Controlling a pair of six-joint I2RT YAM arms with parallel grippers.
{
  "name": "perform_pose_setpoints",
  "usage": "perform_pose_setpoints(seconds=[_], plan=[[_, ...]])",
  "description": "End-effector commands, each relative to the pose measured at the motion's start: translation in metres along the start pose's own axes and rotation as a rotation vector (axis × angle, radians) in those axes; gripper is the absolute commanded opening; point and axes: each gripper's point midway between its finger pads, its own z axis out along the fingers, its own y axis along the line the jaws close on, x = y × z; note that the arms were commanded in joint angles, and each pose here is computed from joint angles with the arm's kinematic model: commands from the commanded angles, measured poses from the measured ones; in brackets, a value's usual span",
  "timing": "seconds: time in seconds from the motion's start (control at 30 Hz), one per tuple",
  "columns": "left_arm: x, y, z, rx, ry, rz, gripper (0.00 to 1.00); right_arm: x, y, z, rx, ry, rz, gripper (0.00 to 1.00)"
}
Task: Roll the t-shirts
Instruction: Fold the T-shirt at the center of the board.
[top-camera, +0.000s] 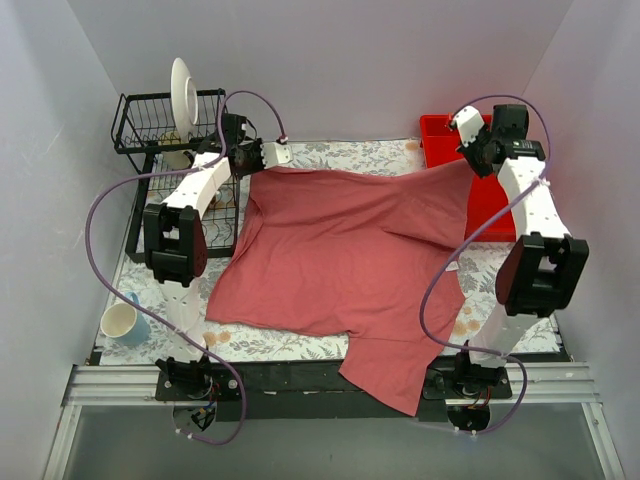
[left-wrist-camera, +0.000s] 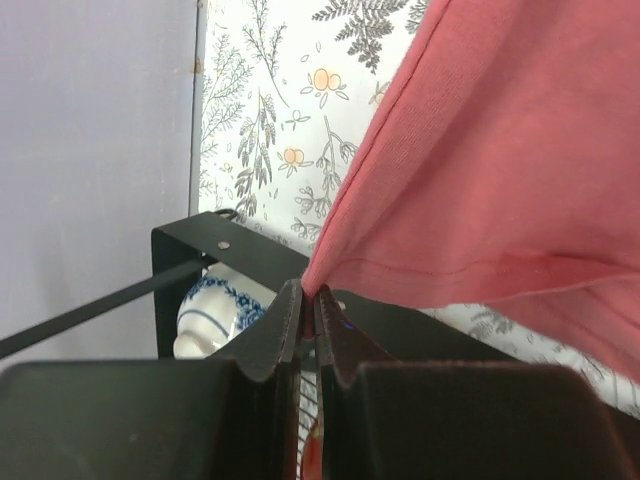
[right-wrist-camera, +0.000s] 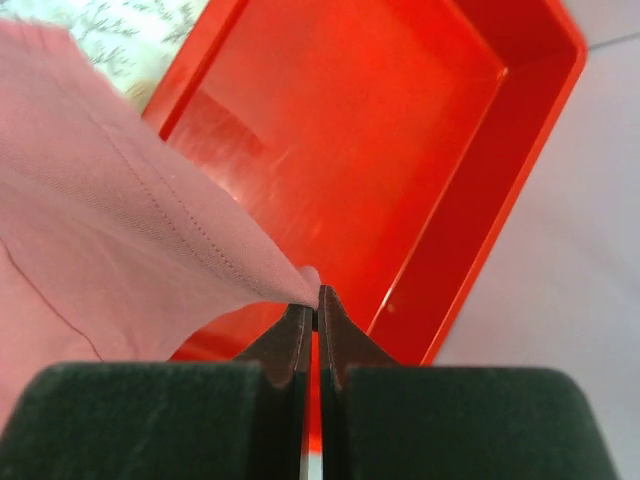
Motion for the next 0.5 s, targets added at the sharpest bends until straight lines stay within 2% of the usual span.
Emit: perform_pose_setpoints(seconds=[0.0,0.23,0.4,0.47], plan=[[-0.003,0.021,-0.01,-0.054,0.014,-0.004,0.0,-0.031,-0.039,0.008,0.093,-0.063,-0.038,0.01],[0.003,0.018,-0.012,-0.062,0.029,-0.006,0.0,-0.039,-0.049,0.018,0.117,-0.082,-0.05,0.01],[0.006,0.022,-0.014,-0.079,0.02,-0.014,0.0,-0.066,-0.075,0.005,0.241,-0.19,-0.1,0.01],[0.007,0.023,-0.012,-0.081,0.02,-0.013,0.0,-0.07,-0.078,0.008,0.247,-0.195,-0.122,0.01]])
